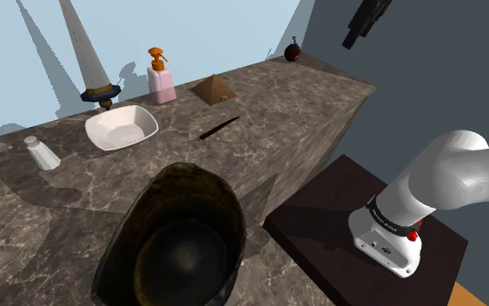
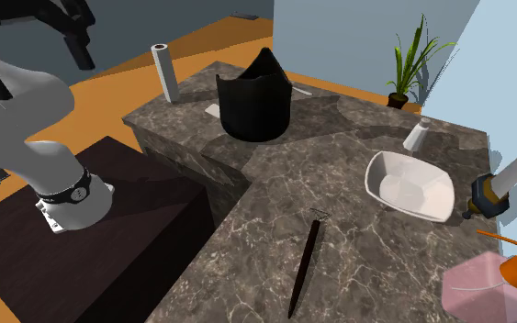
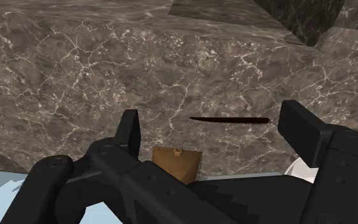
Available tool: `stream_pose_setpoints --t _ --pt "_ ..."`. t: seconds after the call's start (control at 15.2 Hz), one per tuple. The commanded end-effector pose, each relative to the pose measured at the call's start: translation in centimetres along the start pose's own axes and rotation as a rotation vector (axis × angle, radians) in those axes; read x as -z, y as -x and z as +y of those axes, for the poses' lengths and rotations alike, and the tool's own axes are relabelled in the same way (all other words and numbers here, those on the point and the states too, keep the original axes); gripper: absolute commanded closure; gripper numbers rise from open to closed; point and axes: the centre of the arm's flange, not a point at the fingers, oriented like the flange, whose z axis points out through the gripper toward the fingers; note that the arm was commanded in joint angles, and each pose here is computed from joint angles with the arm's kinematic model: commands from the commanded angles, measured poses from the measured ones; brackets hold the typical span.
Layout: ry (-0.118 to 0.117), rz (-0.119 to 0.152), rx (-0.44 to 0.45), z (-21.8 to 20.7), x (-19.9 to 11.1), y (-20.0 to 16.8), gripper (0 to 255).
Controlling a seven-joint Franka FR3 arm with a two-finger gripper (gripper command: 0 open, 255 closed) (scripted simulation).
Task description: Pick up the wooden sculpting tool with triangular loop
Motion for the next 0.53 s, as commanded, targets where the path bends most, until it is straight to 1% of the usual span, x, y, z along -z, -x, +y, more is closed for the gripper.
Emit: stream_pose_setpoints --t 0.0,0.46 --pt "0.0 0.0 0.0 0.0 0.0 0.0 0" --pt "-0.065 -0.015 0.26 2.8 -7.0 -6.1 0"
